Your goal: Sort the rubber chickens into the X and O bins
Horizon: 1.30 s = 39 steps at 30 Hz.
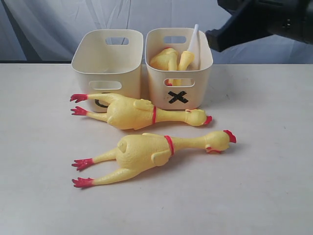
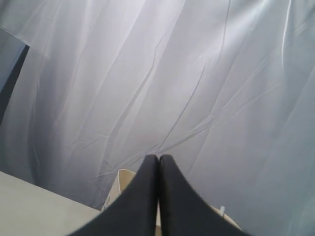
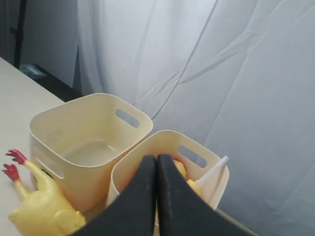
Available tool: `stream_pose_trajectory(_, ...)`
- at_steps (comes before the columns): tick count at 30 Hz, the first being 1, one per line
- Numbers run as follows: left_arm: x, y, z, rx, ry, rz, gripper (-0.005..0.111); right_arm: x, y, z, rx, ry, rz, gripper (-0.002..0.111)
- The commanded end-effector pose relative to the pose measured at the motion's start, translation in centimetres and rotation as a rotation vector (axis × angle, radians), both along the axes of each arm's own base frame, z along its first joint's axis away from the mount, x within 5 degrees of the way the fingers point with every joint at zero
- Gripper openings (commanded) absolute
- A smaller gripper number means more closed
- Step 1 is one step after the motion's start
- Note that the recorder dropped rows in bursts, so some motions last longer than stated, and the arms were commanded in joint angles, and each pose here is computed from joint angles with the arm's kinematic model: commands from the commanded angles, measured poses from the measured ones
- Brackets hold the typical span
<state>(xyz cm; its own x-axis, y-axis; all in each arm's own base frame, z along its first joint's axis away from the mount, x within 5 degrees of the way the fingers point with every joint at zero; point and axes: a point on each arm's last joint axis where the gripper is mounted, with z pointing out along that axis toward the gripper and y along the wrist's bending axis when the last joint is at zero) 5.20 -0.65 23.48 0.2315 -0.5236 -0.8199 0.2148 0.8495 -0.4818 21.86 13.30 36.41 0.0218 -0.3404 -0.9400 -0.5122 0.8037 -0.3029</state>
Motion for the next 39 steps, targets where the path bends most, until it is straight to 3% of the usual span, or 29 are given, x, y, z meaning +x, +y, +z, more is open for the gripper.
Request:
stream_pose_trajectory(1,-0.1,-0.4,-0.1,-0.009,-0.007,-0.053,0.000,-3.3,-1.6,0.0,0.110,0.012,0.042,0.000)
stream_pose_trajectory(5,-0.1,-0.7,-0.2,-0.023,0.006,-0.098,0.000,-6.0,-2.6,-0.8,0.166,0.014,0.101,0.000)
stream_pose_trajectory(11,-0.3,-2.0,-0.4,0.100,0.006,-0.208,0.000,-8.7,-4.0,-3.3,0.249,0.081,0.111,0.000)
stream_pose_trajectory(17,-0.4,-2.8,-0.4,0.140,0.015,-0.299,0.000,-11.6,-5.0,-5.1,0.341,0.111,0.177,0.000)
stream_pose_trajectory(24,0.0,-2.8,4.2,0.139,-0.017,-0.294,0.000,-13.9,-6.3,-6.0,0.451,0.113,0.192,0.000)
stream_pose_trajectory(28,2.1,-3.4,6.7,0.219,0.093,-0.352,0.000,-14.5,-6.5,-7.2,0.585,0.229,0.194,0.000)
stream_pose_trajectory(32,4.6,-4.2,7.5,0.316,0.243,-0.455,0.000,-15.2,-5.8,-8.1,0.534,0.274,0.301,0.000)
stream_pose_trajectory(36,6.0,-4.5,7.7,0.410,0.314,-0.507,0.000,-15.3,-5.7,-8.2,0.540,0.301,0.296,0.000)
stream_pose_trajectory(39,7.3,-4.7,7.7,0.390,0.381,-0.548,0.000,-15.4,-5.7,-8.4,0.505,0.297,0.308,0.000)
